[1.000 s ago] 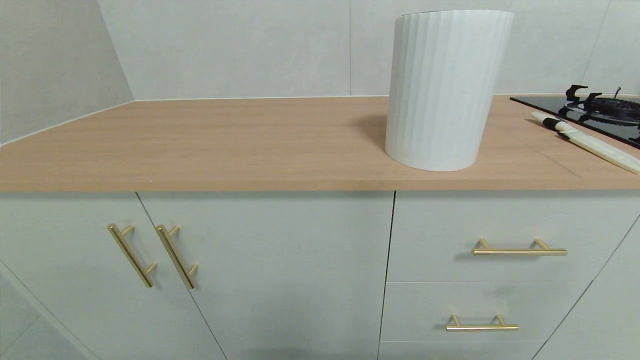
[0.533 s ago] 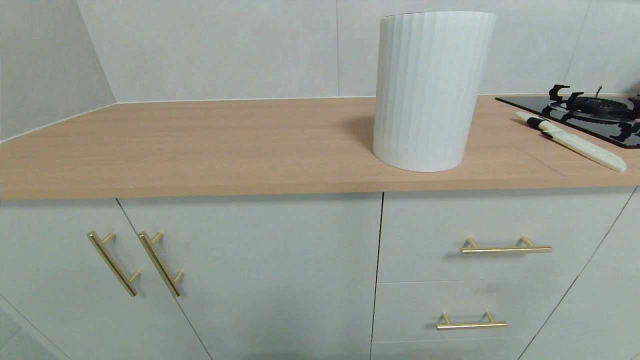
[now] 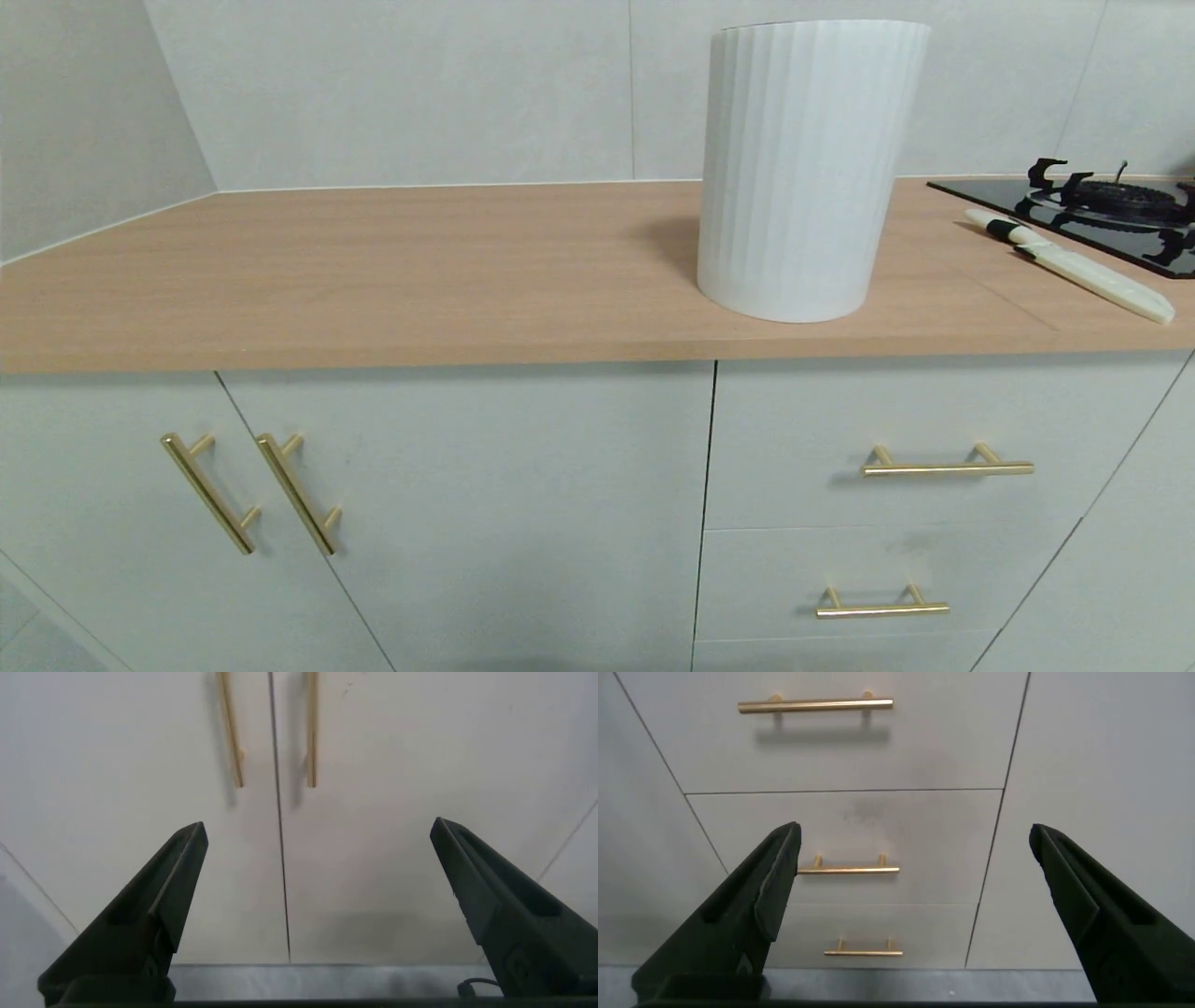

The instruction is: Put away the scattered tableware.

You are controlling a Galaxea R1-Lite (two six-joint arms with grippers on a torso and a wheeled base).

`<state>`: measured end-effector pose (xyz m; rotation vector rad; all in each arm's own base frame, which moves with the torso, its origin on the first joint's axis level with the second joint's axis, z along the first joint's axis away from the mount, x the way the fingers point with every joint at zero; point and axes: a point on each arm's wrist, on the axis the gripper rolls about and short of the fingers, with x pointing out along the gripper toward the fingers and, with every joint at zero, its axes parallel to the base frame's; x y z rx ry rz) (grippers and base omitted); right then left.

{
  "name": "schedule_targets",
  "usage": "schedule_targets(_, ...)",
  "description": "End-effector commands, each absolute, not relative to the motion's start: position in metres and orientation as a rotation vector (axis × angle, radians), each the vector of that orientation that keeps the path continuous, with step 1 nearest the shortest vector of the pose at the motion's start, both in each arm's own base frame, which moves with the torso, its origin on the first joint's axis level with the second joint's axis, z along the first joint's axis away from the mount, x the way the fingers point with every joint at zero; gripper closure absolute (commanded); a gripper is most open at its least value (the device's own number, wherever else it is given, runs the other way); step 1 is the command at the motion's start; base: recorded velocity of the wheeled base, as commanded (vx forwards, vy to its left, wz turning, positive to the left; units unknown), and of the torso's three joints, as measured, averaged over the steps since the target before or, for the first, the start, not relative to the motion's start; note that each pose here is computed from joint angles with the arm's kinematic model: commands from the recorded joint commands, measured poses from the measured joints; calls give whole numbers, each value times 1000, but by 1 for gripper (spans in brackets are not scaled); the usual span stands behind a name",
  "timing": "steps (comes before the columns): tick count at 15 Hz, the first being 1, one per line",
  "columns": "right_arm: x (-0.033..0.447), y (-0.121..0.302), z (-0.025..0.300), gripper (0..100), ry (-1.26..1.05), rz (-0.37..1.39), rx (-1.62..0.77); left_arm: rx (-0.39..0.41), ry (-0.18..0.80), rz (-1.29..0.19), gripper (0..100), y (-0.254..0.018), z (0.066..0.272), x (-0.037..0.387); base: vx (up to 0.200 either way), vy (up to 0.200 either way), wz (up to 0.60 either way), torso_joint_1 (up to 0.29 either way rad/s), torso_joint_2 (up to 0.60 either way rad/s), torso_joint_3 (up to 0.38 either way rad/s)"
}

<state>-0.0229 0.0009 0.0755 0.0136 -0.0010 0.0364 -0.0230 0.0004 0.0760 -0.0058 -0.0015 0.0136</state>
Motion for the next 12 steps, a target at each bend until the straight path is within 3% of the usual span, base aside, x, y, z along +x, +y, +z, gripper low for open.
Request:
schedule_targets(1, -23, 1, 75, 0, 0, 38, 14, -6, -2, 14, 0, 0, 76, -23, 0, -200, 0, -2, 7, 7)
schedule_targets(7, -23, 1, 75, 0, 0, 38, 14, -6, -2, 14, 0, 0, 76, -23, 0, -200, 0, 3, 2, 2)
schedule_targets(12, -23, 1, 75, 0, 0, 37, 14, -6, -2, 14, 0, 0, 76, -23, 0, 0, 0, 0, 0, 0)
